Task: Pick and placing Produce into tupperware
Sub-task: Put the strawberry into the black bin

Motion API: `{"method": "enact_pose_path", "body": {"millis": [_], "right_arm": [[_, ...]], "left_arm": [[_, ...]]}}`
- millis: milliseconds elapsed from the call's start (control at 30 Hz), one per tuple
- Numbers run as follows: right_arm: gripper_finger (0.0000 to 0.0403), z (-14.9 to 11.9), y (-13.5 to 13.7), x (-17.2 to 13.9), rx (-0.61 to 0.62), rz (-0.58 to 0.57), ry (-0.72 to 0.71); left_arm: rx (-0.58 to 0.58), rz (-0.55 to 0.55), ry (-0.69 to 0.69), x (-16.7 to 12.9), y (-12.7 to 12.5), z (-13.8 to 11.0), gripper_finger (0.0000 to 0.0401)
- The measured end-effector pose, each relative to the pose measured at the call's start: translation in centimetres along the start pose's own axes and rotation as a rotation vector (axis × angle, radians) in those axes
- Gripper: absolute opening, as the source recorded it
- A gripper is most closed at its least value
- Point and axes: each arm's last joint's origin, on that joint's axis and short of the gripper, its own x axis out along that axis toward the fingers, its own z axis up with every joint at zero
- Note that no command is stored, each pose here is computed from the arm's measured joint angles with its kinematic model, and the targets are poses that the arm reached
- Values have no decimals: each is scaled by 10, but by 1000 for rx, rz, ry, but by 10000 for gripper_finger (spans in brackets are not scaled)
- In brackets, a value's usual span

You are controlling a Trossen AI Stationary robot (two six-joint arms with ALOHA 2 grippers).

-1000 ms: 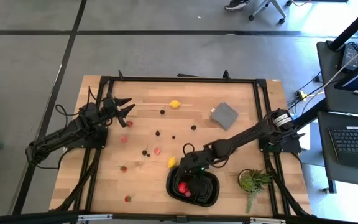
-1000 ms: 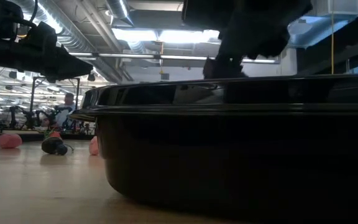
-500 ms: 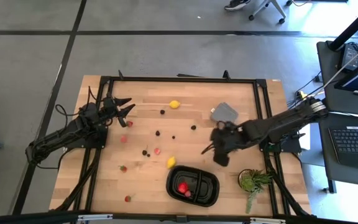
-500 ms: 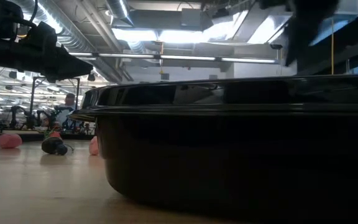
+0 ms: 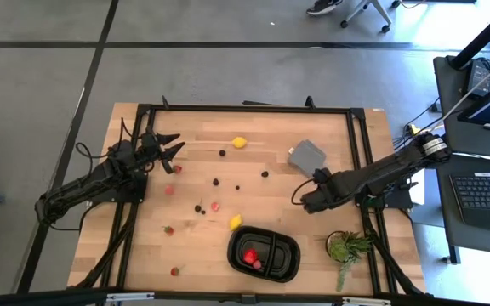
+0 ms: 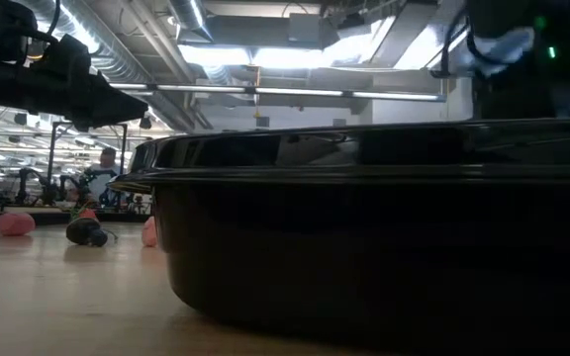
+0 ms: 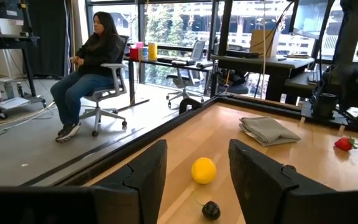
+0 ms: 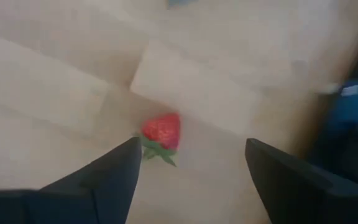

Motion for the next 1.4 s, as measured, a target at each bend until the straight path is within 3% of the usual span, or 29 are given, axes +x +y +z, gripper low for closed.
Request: {"method": "enact_pose_path", "body": {"millis": [167, 267, 467, 1200, 1400], "right_arm": [[290, -5, 6, 34, 22, 159, 9], [290, -7, 5, 46, 33, 192, 14], [290, -9, -1, 59, 62, 200, 14], [290, -9, -1, 60, 25, 199, 12], [270, -9, -2, 60, 24, 195, 13]], "left_arm": [[0, 0, 0, 0, 0, 0, 165], [0, 0, 0, 0, 0, 0, 165], [0, 0, 0, 0, 0, 0, 165], [0, 0, 0, 0, 0, 0, 165], [0, 0, 0, 0, 0, 0, 165]]}}
